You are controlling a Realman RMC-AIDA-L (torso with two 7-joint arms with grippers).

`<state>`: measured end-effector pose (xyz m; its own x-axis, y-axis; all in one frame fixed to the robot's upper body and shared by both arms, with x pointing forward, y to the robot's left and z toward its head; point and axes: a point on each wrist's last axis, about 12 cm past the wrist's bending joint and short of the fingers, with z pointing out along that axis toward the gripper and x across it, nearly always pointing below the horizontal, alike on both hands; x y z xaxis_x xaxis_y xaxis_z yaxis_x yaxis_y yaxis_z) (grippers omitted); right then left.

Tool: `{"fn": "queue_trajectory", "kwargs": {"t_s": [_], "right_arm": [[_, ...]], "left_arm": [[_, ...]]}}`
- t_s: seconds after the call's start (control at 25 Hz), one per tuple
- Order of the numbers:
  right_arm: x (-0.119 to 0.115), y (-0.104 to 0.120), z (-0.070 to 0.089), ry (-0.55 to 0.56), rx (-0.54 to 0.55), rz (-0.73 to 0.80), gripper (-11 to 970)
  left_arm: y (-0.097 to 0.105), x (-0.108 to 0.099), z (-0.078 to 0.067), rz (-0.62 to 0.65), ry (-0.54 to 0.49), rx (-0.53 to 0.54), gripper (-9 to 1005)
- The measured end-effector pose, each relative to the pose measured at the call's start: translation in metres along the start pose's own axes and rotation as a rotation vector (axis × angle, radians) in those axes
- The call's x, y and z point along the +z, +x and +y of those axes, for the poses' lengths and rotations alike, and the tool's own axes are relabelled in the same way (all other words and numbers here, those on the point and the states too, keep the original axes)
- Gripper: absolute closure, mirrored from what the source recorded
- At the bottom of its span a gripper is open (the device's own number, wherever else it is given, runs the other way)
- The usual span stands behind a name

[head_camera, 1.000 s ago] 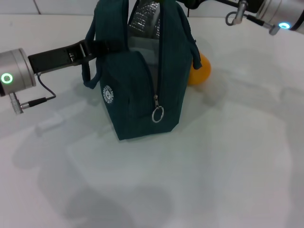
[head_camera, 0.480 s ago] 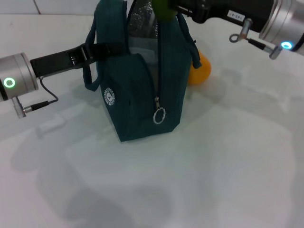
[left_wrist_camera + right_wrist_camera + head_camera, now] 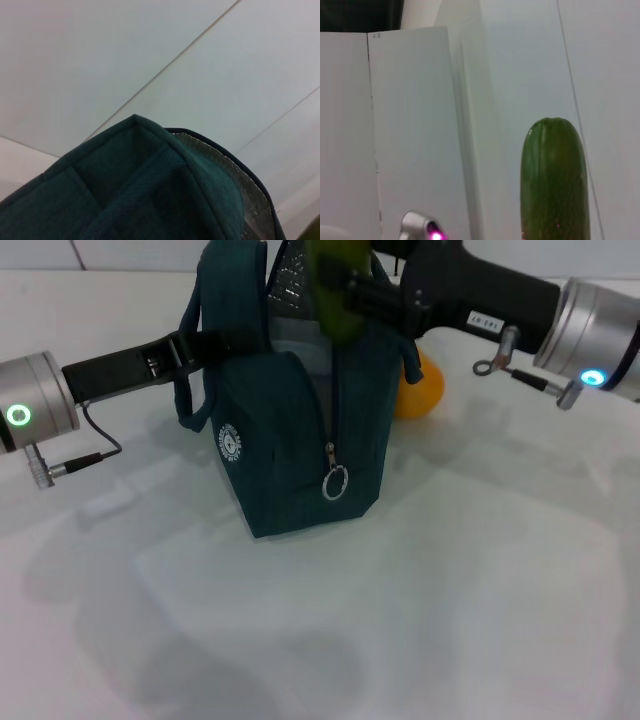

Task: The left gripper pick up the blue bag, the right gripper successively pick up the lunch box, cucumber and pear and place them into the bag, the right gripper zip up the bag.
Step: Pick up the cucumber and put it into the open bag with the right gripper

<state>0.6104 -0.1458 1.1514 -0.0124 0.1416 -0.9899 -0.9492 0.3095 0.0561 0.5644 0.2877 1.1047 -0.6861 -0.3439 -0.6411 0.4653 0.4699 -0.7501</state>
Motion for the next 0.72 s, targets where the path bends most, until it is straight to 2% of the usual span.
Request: {"fn": "queue_trajectory", "kwargs": {"t_s": [0.24, 0.72], "right_arm": [[0.006, 0.008, 0.007, -0.018, 0.020, 0.027, 348], [0.013, 0.021, 0.010, 0.014, 0.040, 0.087, 327]], "left_arm": [[0.000, 0.002, -0.001, 0.003, 0.005, 0.004, 960], [0.001, 0.001, 0.000, -0.007, 0.008, 0.006, 960]]}}
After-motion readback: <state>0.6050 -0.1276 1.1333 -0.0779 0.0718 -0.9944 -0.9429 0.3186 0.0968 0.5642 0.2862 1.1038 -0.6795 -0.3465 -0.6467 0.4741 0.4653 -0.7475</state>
